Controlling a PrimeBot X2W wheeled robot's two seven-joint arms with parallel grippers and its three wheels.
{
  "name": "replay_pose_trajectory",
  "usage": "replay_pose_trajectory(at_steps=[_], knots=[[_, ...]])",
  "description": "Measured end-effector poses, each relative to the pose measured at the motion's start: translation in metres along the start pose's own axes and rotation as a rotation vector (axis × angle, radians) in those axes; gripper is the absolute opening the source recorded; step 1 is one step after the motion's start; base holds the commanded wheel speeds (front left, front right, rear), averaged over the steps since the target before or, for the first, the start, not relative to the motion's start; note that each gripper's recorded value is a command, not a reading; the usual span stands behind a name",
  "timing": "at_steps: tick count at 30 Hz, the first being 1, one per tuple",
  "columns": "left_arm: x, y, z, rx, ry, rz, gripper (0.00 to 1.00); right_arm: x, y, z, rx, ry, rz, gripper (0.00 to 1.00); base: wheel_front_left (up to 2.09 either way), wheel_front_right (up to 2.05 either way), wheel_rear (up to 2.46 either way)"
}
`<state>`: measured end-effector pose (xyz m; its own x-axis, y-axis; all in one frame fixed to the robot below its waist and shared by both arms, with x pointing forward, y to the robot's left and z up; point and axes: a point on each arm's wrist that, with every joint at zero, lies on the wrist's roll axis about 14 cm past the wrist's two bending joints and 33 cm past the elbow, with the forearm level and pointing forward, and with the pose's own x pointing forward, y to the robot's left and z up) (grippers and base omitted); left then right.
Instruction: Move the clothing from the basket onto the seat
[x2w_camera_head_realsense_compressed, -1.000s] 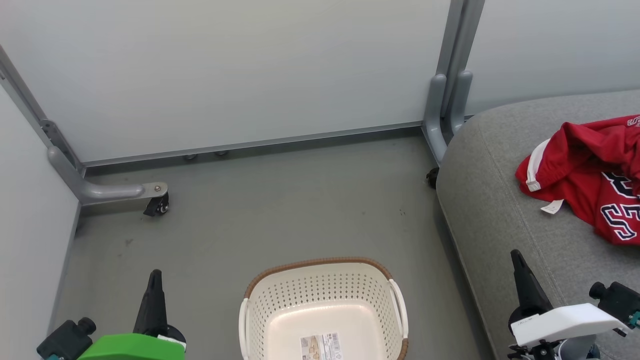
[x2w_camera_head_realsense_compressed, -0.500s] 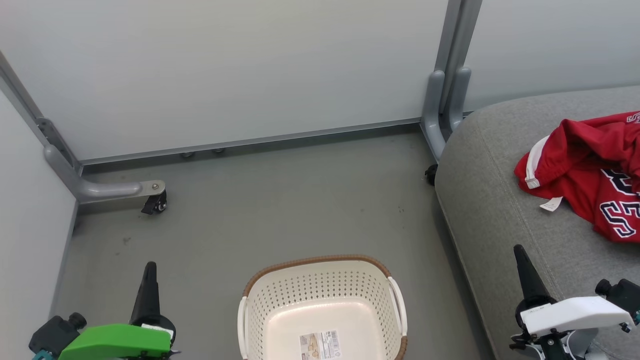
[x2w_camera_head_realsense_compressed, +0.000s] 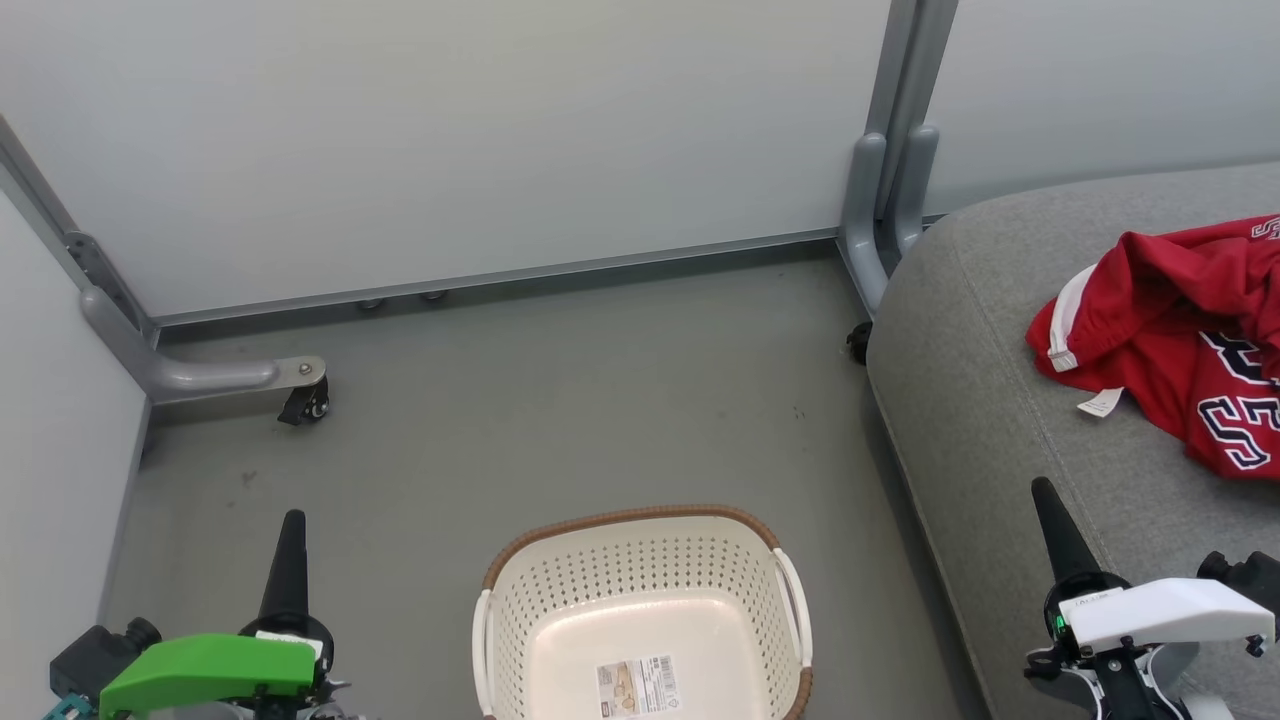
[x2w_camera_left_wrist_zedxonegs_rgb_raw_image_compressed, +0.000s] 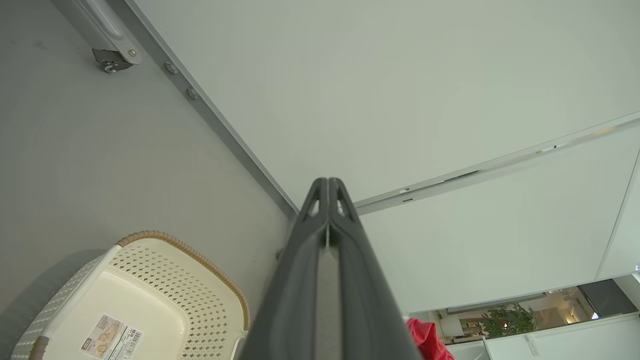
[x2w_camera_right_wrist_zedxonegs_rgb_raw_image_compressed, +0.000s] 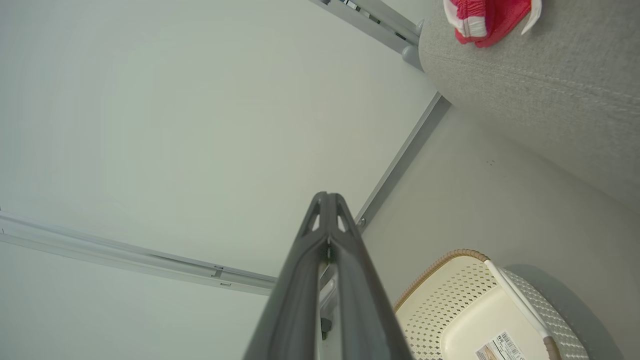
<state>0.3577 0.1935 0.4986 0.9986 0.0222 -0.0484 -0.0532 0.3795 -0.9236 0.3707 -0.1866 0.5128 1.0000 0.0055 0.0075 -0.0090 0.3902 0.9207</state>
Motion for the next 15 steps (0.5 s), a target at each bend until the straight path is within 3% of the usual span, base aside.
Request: replay_pose_trajectory(at_steps=[15], knots=[[0.0089, -0.0033, 0.004, -0.132, 0.004, -0.011, 0.0, 0.0047, -0.0022, 0.0037, 0.135, 0.001, -0.008, 0.0, 0.0, 0.0, 0.0]])
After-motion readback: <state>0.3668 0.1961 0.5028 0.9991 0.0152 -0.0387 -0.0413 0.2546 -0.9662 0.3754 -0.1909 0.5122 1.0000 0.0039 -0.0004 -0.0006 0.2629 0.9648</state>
